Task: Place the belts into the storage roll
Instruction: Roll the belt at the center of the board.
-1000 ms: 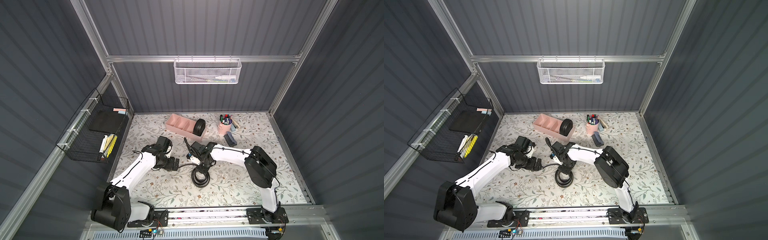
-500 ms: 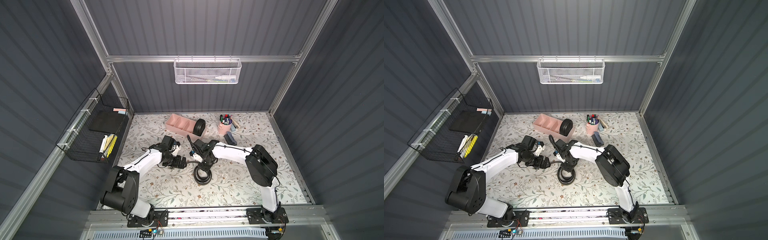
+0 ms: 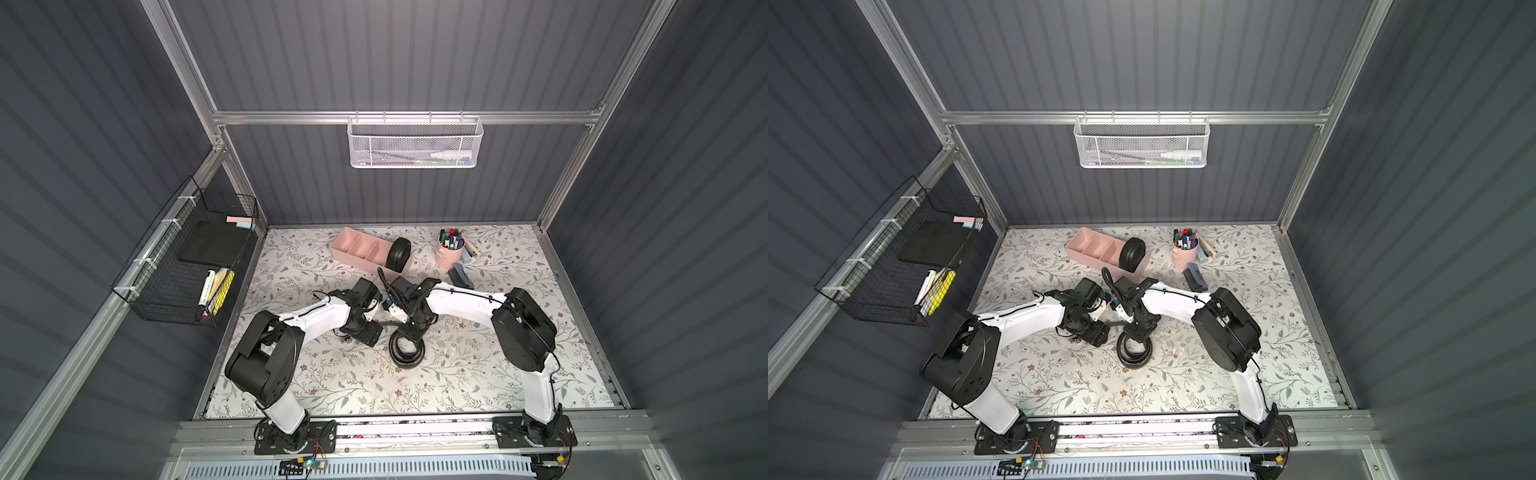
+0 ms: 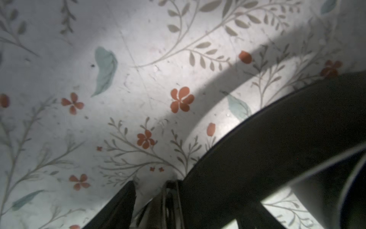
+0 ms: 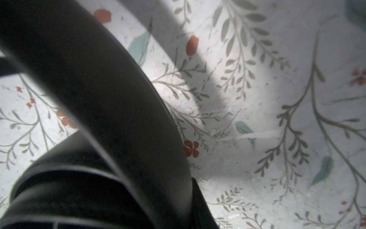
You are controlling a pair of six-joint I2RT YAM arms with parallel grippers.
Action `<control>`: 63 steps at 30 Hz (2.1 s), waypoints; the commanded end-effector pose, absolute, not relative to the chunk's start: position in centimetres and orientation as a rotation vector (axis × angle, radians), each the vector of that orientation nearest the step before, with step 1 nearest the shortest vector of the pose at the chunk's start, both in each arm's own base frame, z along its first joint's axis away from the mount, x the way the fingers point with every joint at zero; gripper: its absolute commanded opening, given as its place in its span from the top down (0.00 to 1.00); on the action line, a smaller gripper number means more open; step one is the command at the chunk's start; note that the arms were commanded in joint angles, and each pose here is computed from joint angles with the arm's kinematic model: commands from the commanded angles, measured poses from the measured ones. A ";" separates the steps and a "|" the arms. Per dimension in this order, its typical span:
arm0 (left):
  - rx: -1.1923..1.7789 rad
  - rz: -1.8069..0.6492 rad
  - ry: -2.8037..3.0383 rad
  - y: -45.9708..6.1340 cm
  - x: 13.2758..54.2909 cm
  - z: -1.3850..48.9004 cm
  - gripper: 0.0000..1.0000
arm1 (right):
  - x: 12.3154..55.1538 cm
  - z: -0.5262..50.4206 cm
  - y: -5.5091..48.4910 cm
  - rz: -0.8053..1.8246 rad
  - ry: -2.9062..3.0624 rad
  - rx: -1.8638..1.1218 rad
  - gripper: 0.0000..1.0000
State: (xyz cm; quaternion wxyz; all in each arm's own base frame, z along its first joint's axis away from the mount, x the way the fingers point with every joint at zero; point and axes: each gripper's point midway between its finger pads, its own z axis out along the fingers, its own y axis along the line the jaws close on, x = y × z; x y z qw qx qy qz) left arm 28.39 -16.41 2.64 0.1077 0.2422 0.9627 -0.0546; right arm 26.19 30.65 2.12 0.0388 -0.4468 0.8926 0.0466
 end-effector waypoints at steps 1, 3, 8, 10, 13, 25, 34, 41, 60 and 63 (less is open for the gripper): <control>0.689 -0.115 2.764 -16.9 30.6 3.9 0.22 | 25.4 1.3 29.8 0.141 2.779 -1.393 1.00; 0.665 -0.172 2.734 -17.9 31.3 4.5 0.22 | 25.2 1.2 29.9 0.156 2.783 -1.396 1.00; 0.653 -0.269 2.736 -19.7 32.1 4.2 0.32 | 25.1 0.9 29.7 0.148 2.787 -1.406 1.00; 0.667 -0.284 2.756 -19.9 31.7 3.5 0.38 | 25.1 0.8 29.5 0.149 2.790 -1.407 1.00; 0.686 -0.294 2.779 -20.1 31.2 2.6 0.52 | 25.1 0.8 29.3 0.158 2.796 -1.394 1.00; 0.668 -0.238 2.828 -18.9 29.6 1.7 0.86 | 26.9 0.0 25.7 0.086 2.921 -1.177 1.00; 0.613 -0.078 2.854 -16.3 28.6 1.2 0.90 | 27.9 -0.8 23.0 -0.080 2.979 -1.110 0.95; 0.511 -0.009 2.893 -14.8 27.6 1.1 0.91 | 27.9 -1.2 21.3 -0.214 3.006 -1.090 0.90; 0.505 0.092 2.899 -11.5 26.5 1.6 0.92 | 27.5 -2.0 18.5 -0.430 3.044 -1.088 0.81; 0.494 0.102 2.909 -10.9 26.3 1.5 0.92 | 27.4 -2.2 18.4 -0.431 3.056 -1.075 0.78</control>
